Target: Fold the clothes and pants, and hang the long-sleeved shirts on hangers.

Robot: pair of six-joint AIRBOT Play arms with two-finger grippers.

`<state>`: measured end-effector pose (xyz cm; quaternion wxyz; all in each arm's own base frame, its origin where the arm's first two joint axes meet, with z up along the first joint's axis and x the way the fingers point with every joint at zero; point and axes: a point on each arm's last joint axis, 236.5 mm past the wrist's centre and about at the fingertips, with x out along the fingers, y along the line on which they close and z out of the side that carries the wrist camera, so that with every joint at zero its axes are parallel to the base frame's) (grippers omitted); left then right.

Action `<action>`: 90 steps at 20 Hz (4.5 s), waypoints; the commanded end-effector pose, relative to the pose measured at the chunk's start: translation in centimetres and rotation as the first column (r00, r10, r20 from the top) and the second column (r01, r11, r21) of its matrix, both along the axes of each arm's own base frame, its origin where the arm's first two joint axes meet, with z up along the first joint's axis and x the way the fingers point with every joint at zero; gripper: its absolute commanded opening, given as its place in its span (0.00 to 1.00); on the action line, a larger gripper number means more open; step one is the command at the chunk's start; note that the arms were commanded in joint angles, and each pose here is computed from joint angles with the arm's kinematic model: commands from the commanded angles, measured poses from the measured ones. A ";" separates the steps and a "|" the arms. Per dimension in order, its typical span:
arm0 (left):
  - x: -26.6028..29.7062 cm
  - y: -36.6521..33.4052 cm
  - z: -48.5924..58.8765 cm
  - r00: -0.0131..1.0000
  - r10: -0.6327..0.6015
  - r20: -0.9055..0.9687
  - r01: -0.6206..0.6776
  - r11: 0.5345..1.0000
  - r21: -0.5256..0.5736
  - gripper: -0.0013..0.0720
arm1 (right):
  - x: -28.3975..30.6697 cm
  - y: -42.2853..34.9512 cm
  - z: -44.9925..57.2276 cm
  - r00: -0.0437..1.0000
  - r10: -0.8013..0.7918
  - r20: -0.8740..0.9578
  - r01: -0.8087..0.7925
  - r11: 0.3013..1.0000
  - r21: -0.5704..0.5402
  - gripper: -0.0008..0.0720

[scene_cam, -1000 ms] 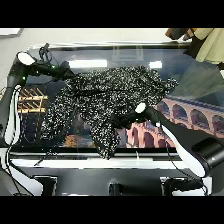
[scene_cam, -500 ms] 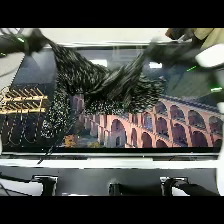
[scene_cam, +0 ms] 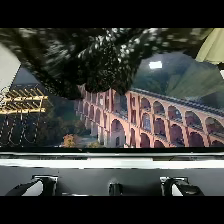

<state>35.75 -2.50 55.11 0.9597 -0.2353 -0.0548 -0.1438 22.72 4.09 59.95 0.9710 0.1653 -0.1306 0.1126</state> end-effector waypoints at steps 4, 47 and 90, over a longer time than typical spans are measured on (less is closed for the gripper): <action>-11.3 -0.3 1.4 0.990 0.136 0.041 -0.140 0.983 0.115 0.04 | -10.5 -2.9 2.5 0.973 -0.185 0.139 0.181 0.983 0.041 0.04; 6.0 6.2 -58.2 0.119 -0.091 -0.989 0.101 0.992 -0.079 0.94 | 14.3 -8.4 -63.5 -0.264 0.290 -0.920 -0.016 0.952 0.305 0.93; -1.8 1.9 -65.6 -0.150 -0.051 -0.987 0.194 0.978 -0.080 0.94 | 11.2 -12.5 -61.9 -0.120 0.011 -0.993 0.110 0.994 -0.002 0.05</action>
